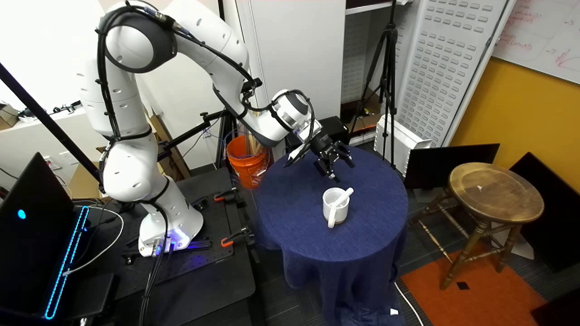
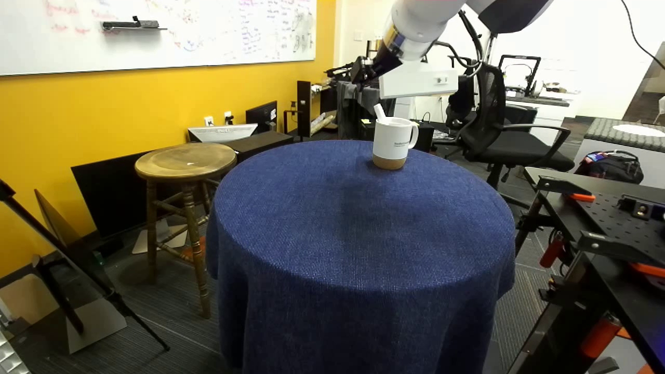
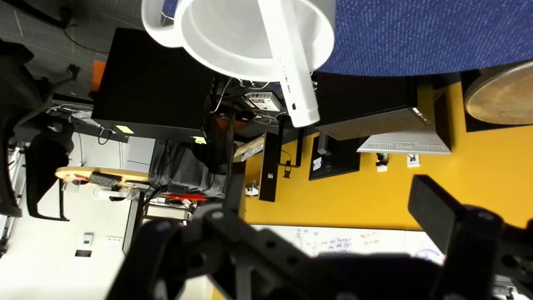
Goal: Pick up the marker and put it in the cup
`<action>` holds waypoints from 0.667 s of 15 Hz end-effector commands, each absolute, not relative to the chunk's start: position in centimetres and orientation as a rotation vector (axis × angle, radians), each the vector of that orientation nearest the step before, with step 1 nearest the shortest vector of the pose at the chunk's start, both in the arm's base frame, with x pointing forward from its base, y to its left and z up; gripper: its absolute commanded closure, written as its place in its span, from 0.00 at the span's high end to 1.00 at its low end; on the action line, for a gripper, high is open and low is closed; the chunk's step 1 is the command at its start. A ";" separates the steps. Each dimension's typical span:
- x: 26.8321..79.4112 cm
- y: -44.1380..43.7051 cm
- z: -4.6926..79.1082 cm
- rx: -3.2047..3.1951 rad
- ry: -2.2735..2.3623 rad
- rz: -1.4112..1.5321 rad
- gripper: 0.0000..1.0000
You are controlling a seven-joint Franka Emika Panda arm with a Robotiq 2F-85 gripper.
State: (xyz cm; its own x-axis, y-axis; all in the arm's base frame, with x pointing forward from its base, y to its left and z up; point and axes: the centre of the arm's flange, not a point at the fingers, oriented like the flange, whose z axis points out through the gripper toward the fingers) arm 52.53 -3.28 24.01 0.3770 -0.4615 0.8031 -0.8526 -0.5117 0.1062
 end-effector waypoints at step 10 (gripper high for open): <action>53.1 -2.6 27.9 2.107 -1.189 1.105 1.00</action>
